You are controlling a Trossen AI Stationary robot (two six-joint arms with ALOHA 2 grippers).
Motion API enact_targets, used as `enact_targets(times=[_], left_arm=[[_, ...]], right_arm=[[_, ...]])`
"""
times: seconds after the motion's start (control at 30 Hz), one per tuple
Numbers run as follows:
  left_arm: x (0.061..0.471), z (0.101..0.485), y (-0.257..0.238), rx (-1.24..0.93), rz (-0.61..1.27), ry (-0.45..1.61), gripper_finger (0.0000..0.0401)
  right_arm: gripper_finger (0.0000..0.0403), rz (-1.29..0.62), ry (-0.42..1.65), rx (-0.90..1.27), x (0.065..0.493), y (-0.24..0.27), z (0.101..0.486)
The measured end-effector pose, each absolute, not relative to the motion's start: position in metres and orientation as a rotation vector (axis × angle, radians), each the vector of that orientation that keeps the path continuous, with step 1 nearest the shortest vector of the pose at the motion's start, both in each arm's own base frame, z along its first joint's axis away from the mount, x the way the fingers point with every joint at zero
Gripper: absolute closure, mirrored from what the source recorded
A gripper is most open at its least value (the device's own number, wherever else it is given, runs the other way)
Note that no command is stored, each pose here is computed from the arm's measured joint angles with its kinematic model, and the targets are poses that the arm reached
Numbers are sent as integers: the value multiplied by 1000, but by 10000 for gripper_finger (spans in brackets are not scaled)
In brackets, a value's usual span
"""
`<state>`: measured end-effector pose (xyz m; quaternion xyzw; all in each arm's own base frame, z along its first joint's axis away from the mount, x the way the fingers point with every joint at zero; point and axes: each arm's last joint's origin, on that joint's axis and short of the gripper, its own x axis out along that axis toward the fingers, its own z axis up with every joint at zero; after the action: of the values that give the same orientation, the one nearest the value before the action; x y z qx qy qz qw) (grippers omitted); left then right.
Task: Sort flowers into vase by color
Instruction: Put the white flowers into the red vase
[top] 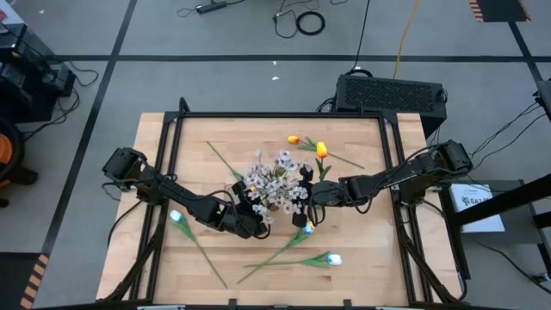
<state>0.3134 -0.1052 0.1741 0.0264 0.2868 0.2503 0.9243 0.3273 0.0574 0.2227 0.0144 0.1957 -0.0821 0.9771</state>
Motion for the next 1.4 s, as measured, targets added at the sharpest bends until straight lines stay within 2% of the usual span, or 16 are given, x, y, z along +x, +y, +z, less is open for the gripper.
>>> enact_targets(times=[0.13, 0.33, 0.6, 0.8, 1.07, 1.27, 1.4], left_arm=[[313, 174, -105, 62, 511, 591, 193], [312, 176, -106, 78, 501, 595, 193], [301, 200, -117, 42, 448, 526, 193], [287, 225, -128, 35, 384, 465, 193], [268, 248, -141, 30, 314, 411, 193], [252, 256, -152, 41, 272, 404, 193], [244, 260, -160, 48, 265, 379, 193]], right_arm=[[377, -161, 398, 22, 327, 58, 221], [305, -166, 452, 43, 328, 59, 224], [241, -162, 491, 49, 330, 65, 234], [225, -163, 564, 57, 330, 71, 243], [225, -152, 667, 47, 325, 83, 257], [225, -143, 740, 32, 310, 89, 274], [225, -127, 716, 42, 294, 89, 295]])
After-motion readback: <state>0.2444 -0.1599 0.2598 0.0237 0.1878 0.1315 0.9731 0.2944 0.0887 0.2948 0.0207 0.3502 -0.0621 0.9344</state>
